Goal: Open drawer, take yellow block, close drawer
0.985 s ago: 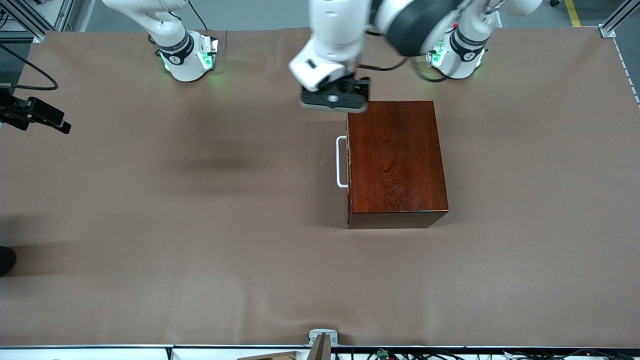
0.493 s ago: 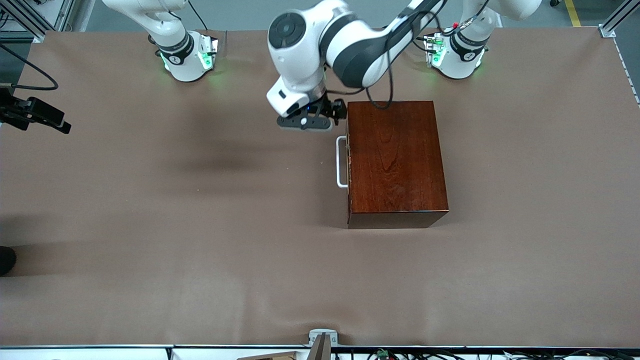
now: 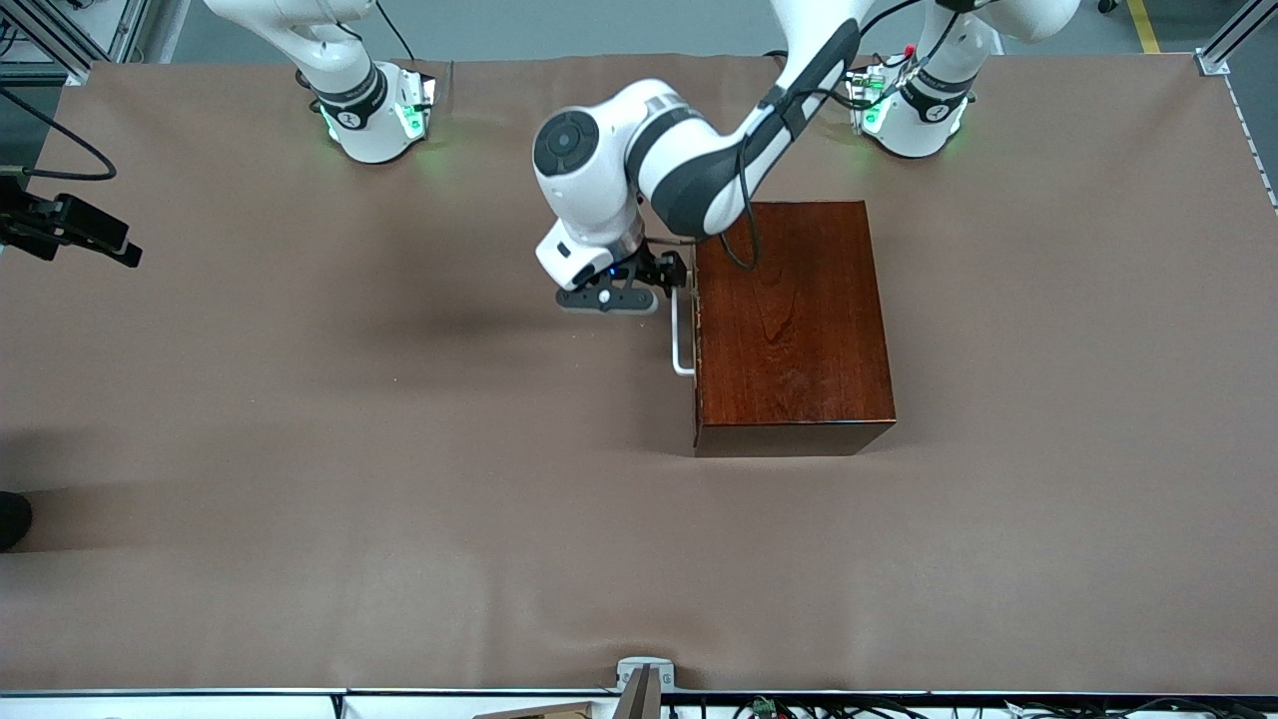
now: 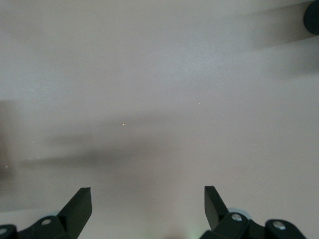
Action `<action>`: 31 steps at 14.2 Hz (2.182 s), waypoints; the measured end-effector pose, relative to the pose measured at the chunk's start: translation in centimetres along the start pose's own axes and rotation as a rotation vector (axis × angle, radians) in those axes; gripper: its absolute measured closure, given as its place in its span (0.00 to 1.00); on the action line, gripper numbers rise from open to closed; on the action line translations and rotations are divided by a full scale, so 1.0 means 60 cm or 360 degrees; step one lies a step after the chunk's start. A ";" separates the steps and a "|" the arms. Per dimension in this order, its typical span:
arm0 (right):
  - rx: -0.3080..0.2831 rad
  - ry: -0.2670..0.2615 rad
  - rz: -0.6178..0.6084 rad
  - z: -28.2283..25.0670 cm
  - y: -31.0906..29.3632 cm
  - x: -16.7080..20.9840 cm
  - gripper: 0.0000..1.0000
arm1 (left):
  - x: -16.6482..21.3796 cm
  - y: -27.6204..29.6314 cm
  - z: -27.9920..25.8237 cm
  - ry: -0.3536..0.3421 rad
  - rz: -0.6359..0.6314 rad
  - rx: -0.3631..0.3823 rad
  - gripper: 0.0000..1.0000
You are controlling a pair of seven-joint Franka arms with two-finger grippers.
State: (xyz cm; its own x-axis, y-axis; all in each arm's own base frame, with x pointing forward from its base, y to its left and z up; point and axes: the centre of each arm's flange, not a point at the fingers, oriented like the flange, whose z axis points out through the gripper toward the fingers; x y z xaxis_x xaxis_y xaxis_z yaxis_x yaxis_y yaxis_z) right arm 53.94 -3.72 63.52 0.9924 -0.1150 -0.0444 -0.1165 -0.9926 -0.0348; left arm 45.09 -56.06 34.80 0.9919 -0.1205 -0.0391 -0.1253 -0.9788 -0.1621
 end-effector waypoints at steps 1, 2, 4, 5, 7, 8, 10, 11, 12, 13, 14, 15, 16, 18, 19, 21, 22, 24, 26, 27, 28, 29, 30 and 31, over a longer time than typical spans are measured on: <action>0.0000 0.0000 0.0000 0.000 0.000 0.000 0.00 | 0.005 -0.001 0.009 0.0001 0.0004 0.0004 0.00; 0.0000 0.0000 0.0000 0.000 0.000 0.000 0.00 | 0.009 -0.002 0.017 -0.0002 0.0003 0.0012 0.00; 0.0000 0.0000 0.0000 0.000 0.000 0.000 0.00 | 0.013 -0.004 0.031 0.0010 0.0013 0.0048 0.00; 0.0000 0.0000 0.0000 0.000 0.000 0.000 0.00 | 0.015 -0.004 0.037 0.0025 0.0022 0.0075 0.00; 0.0000 0.0000 0.0000 0.000 0.000 0.000 0.00 | 0.016 -0.003 0.051 0.0026 0.0031 0.0102 0.00; 0.0000 0.0000 0.0000 0.000 0.000 0.000 0.00 | 0.016 -0.002 0.056 0.0023 0.0032 0.0107 0.00; 0.0000 0.0000 0.0000 0.000 0.000 0.000 0.00 | 0.016 0.000 0.062 0.0017 0.0034 0.0113 0.00; 0.0000 0.0000 0.0000 0.000 0.000 0.000 0.00 | 0.016 0.000 0.064 0.0015 0.0031 0.0114 0.00; 0.0000 0.0000 0.0000 0.000 0.000 0.000 0.00 | 0.015 0.001 0.065 0.0015 0.0022 0.0115 0.00; 0.0000 0.0000 0.0000 0.000 0.000 0.000 0.00 | 0.015 0.001 0.066 0.0014 0.0014 0.0116 0.00; 0.0000 0.0000 0.0000 0.000 0.000 0.000 0.00 | 0.015 0.002 0.068 0.0013 0.0009 0.0118 0.00; 0.0000 0.0000 0.0000 0.000 0.000 0.000 0.00 | 0.014 0.003 0.071 0.0011 0.0005 0.0119 0.00; 0.0000 0.0000 0.0000 0.000 0.000 0.000 0.00 | 0.015 0.004 0.074 0.0011 -0.0001 0.0119 0.00; 0.0000 0.0000 0.0000 0.000 0.000 0.000 0.00 | 0.015 0.007 0.082 0.0013 -0.0012 0.0116 0.00; 0.0000 0.0000 0.0000 0.000 0.000 0.000 0.00 | 0.016 0.009 0.086 0.0013 -0.0021 0.0115 0.00; 0.0000 0.0000 0.0000 0.000 0.000 0.000 0.00 | 0.017 0.010 0.091 0.0016 -0.0031 0.0111 0.00; 0.0000 0.0000 0.0000 0.000 0.000 0.000 0.00 | 0.017 0.010 0.091 0.0017 -0.0033 0.0110 0.00; 0.0000 0.0000 0.0001 0.000 0.000 0.000 0.00 | 0.017 0.011 0.090 0.0024 -0.0033 0.0103 0.00; 0.0000 0.0000 0.0001 0.000 0.000 0.000 0.00 | 0.018 0.015 0.087 0.0039 -0.0043 0.0085 0.00; 0.0000 0.0000 0.0001 0.000 0.000 0.000 0.00 | 0.017 0.018 0.085 0.0053 -0.0053 0.0069 0.00; 0.0000 0.0000 0.0001 0.000 0.000 0.000 0.00 | 0.016 0.023 0.083 0.0069 -0.0054 0.0051 0.00; 0.0000 0.0000 0.0001 0.000 0.000 0.000 0.00 | 0.015 0.028 0.080 0.0084 -0.0059 0.0032 0.00; 0.0000 0.0000 0.0001 0.000 0.000 0.000 0.00 | 0.014 0.033 0.078 0.0098 -0.0071 0.0014 0.00; 0.0000 0.0000 0.0001 0.000 0.000 0.000 0.00 | 0.013 0.036 0.076 0.0109 -0.0077 0.0000 0.00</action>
State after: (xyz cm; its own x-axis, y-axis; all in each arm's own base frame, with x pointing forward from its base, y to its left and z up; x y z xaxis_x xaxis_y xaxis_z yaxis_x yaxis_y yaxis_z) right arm 53.94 -3.74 63.52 0.9923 -0.1154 -0.0442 -0.1170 -0.9925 -0.0347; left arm 45.49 -57.54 29.92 0.9958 -0.0844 0.0361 -0.0775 -0.9837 -0.1620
